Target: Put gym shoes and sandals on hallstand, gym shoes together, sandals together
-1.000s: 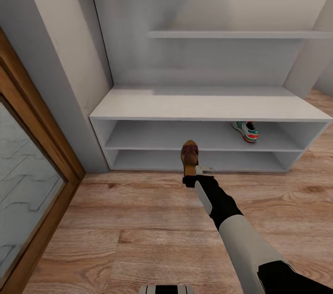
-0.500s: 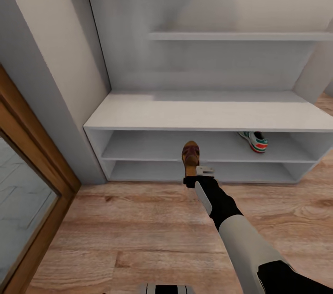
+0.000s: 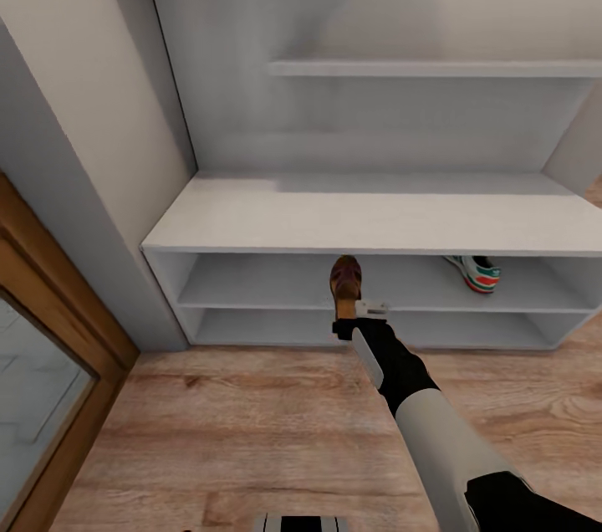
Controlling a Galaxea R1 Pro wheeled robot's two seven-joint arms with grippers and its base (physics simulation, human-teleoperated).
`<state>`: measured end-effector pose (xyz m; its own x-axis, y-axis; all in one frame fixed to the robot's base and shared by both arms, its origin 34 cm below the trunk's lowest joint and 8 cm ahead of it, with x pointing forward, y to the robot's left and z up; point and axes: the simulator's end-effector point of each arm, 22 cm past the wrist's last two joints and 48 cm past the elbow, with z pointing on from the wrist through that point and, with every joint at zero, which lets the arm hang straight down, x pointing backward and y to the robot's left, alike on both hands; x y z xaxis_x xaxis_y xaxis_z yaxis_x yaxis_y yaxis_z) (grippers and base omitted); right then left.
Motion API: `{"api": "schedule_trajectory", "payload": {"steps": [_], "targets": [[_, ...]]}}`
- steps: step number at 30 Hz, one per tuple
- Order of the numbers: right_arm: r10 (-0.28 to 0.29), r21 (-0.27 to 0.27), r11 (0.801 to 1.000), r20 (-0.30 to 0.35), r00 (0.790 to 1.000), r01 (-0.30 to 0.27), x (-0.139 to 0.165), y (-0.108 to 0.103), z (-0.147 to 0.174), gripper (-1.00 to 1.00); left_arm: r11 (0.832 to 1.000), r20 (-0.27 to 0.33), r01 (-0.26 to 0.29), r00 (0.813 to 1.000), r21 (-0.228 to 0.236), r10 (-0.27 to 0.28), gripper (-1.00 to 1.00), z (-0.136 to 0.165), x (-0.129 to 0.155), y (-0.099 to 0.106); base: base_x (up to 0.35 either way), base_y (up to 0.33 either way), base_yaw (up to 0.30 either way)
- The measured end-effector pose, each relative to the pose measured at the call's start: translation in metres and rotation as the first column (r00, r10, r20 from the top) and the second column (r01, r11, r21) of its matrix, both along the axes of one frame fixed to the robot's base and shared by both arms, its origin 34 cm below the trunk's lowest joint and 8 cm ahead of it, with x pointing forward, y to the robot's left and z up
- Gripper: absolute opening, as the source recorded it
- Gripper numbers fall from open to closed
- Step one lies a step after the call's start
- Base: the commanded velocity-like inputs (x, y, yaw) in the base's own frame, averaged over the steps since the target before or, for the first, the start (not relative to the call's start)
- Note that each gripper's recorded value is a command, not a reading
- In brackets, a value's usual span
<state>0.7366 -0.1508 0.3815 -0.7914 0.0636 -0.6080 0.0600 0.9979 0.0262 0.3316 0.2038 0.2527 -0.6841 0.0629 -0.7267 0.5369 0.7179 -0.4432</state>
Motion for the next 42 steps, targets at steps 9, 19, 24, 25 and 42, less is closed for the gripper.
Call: {"api": "schedule_trajectory", "payload": {"steps": [9, 19, 24, 25, 42], "targets": [[0.0, 0.0, 1.0, 0.0, 1.0, 0.0, 0.0001, 0.0, 0.0002, -1.0, 1.0, 0.0, 0.0, 1.0, 0.0, 0.0, 1.0, 0.0, 0.0, -0.0001, 0.328, 0.0, 0.0], [-0.002, 0.002, 1.0, 0.003, 1.0, 0.002, 0.0012, -0.0002, 0.0007, -1.0, 1.0, -0.001, 0.0, 1.0, 0.0, 0.0, 1.0, -0.0004, -0.0003, -0.0003, 0.104, 0.0, 0.037], [-0.003, 0.003, 1.0, 0.0, 1.0, 0.003, 0.0009, -0.0001, -0.0015, -1.0, 1.0, -0.005, 0.0, 1.0, 0.0, 0.0, 1.0, -0.0014, -0.0014, -0.0001, 0.025, 0.0, 0.167], [-0.003, 0.003, 1.0, -0.001, 1.0, 0.003, 0.0008, -0.0001, -0.0021, -1.0, 1.0, -0.006, 0.0, 1.0, 0.0, 0.0, 1.0, -0.0016, -0.0016, -0.0001, 0.095, 0.0, 0.167], [-0.003, 0.003, 1.0, -0.003, 1.0, 0.003, 0.0004, -0.0002, -0.0039, -1.0, 1.0, -0.009, -0.001, 1.0, 0.0, 0.001, 1.0, -0.0023, -0.0023, 0.0, 0.118, 0.045, 0.021]]}}
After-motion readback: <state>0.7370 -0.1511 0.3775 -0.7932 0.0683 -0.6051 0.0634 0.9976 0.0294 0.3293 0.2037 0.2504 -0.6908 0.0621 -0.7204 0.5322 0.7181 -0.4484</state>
